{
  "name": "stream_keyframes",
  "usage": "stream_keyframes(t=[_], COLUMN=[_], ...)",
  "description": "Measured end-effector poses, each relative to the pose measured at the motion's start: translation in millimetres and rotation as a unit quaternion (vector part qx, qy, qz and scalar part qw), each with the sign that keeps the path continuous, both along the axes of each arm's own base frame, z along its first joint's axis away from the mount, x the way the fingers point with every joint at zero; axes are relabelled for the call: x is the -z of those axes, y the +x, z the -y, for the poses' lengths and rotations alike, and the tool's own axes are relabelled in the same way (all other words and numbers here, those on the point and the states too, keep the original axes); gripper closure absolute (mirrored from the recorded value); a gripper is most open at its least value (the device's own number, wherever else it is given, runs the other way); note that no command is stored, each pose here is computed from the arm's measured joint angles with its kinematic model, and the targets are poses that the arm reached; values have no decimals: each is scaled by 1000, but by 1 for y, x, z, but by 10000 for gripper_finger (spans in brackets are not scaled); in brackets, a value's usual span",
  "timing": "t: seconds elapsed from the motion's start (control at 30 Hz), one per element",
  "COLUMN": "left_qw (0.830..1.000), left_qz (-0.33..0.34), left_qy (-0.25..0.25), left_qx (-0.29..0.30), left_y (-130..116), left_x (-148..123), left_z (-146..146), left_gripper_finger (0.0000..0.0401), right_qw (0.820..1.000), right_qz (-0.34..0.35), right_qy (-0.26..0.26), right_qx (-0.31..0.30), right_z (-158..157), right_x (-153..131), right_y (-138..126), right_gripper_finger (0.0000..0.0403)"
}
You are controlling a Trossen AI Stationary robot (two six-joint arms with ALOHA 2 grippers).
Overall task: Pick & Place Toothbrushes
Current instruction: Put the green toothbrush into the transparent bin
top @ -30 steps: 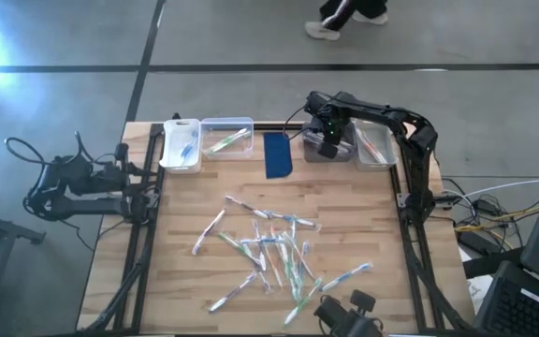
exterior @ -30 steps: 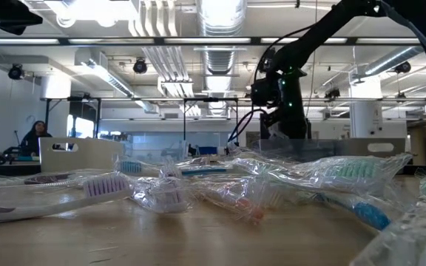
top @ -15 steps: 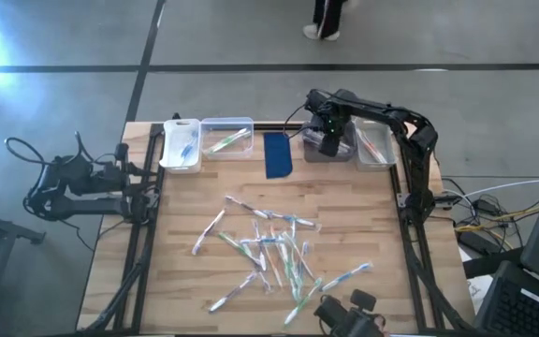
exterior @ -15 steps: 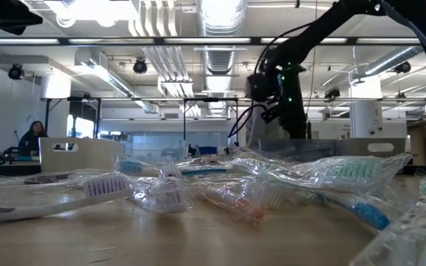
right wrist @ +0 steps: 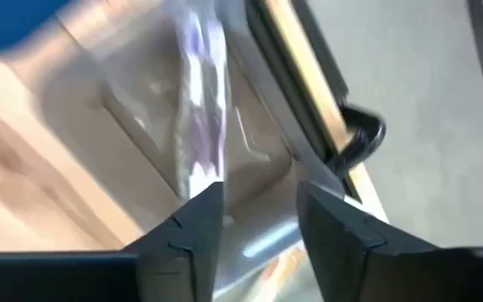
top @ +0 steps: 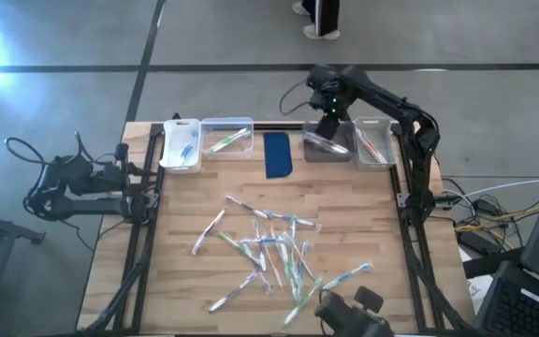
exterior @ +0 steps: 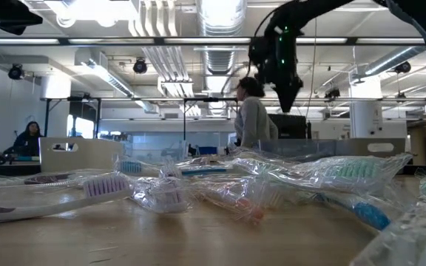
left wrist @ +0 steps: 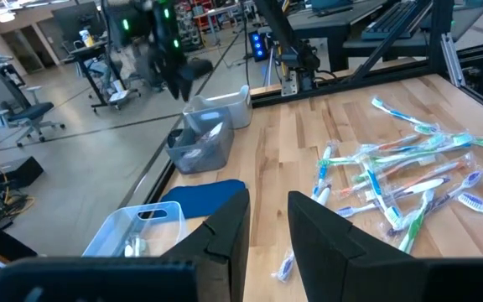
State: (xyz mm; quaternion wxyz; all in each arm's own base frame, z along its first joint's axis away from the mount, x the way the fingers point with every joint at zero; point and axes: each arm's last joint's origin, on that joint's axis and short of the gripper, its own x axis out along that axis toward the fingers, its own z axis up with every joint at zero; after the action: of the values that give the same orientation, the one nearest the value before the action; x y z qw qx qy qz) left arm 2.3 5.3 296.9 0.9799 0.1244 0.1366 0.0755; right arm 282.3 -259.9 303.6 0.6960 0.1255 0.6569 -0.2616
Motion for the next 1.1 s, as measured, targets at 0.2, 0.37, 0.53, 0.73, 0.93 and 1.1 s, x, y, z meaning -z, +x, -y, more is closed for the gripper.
stream_keyframes(t=[0.2,0.37,0.53,0.73,0.93,1.1], left_qw=[1000,1000,1000,1000,1000,1000], left_qz=[0,0,0,0,0,0], left_qy=[0,0,0,0,0,0], left_qx=[0,0,0,0,0,0], left_y=[0,0,0,0,0,0], left_x=[0,0,0,0,0,0], left_z=[0,0,0,0,0,0], left_gripper_finger=[311,311,311,311,311,311], right_qw=[993,979,963,950,932,913], right_qz=[114,189,251,300,351,393], right_qy=[-36,-72,-93,-88,-79,-79], right_qx=[15,18,17,9,-31,-72], right_z=[-21,-51,-90,-138,-178,-201], right_x=[-65,-114,-148,-167,-169,-158], right_y=[-10,-27,-47,-69,-84,-98], right_gripper_finger=[335,386,389,394,394,394])
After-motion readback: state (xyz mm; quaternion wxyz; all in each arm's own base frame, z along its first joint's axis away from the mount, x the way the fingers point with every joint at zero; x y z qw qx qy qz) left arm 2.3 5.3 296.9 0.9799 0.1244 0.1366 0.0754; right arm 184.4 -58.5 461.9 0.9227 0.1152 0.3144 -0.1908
